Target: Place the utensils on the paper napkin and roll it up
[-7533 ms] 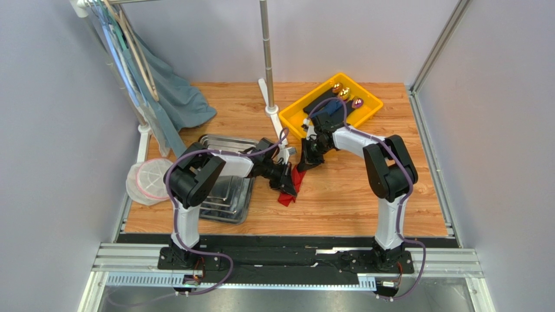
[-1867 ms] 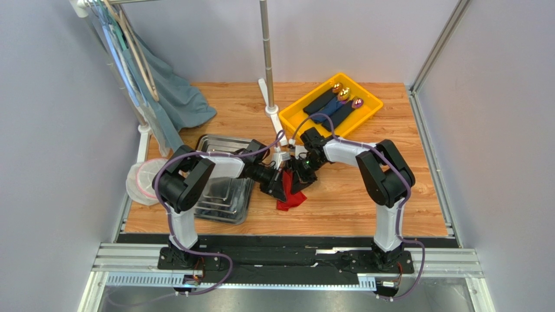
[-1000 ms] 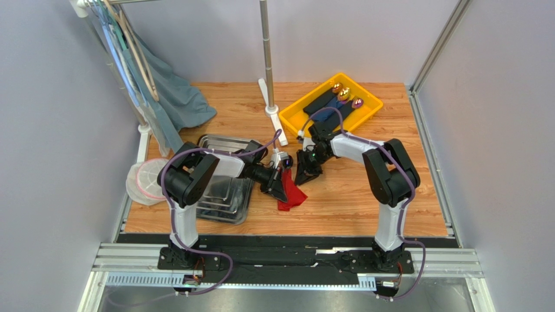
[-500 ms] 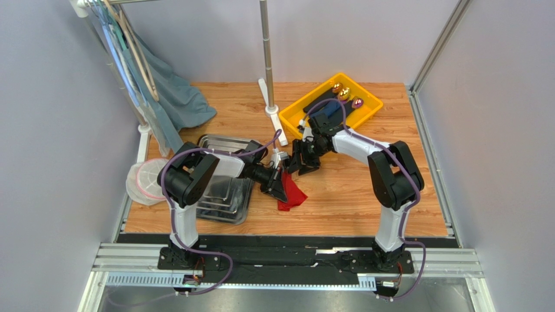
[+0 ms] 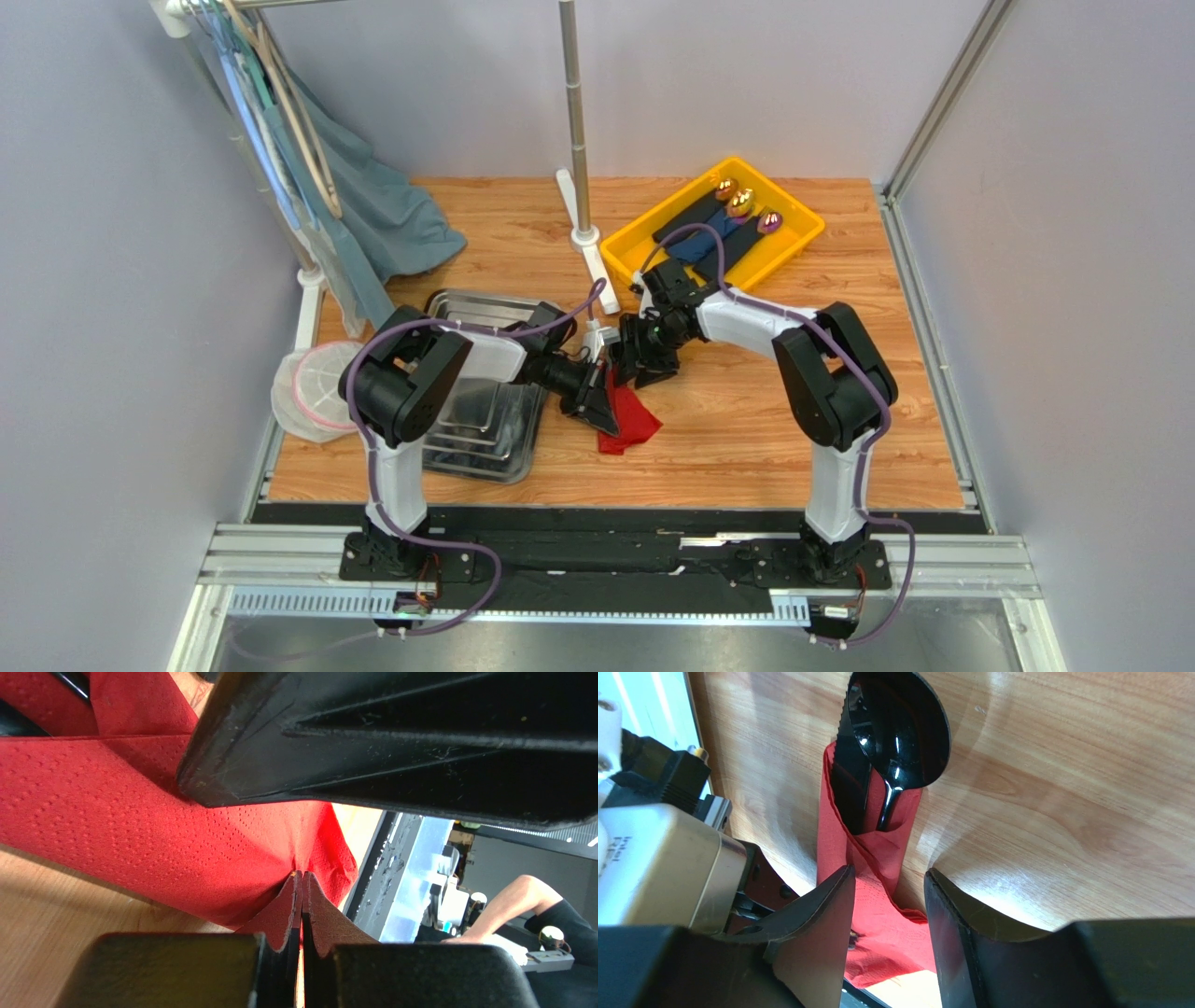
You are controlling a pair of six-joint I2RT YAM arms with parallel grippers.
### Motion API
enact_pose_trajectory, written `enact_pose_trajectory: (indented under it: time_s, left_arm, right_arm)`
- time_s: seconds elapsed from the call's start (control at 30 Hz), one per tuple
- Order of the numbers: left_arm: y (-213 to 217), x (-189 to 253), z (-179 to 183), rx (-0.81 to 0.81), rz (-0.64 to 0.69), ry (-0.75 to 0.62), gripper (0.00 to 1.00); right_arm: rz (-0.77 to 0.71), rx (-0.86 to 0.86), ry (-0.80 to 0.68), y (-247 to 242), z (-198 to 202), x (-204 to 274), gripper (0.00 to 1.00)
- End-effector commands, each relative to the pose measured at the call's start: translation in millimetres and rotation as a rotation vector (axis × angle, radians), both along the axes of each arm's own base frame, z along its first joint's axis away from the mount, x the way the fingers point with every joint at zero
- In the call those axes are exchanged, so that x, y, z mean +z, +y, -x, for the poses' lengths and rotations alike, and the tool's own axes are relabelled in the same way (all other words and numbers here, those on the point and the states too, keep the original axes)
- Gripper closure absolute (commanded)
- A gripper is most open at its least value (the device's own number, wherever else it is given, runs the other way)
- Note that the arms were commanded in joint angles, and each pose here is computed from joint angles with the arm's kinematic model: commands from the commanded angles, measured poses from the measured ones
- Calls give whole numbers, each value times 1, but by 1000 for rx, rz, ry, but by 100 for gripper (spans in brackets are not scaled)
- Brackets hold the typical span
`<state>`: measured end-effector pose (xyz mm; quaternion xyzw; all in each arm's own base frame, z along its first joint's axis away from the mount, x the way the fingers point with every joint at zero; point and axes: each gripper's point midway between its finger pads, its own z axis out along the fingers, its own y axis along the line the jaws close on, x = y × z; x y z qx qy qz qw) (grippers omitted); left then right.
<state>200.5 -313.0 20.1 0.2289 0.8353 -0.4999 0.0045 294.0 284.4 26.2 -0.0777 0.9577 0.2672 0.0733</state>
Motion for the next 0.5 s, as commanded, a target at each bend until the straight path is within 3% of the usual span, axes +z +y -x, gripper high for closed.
enact_pose_trajectory:
  time_s: [0.0, 0.13, 0.33, 0.47]
  left_arm:
    - [16, -35, 7, 15, -134, -14, 100]
    - [16, -34, 7, 15, -132, -14, 100]
    - [16, -35, 7, 14, -134, -12, 100]
    - [16, -35, 7, 14, -134, -10, 100]
  right_arm:
    - [10, -17, -10, 8, 3, -17, 52]
    - [29, -44, 35, 4, 10, -29, 56]
    - [-55, -86, 93, 13, 23, -30, 58]
    - [-17, -87, 101, 8, 24, -41, 61]
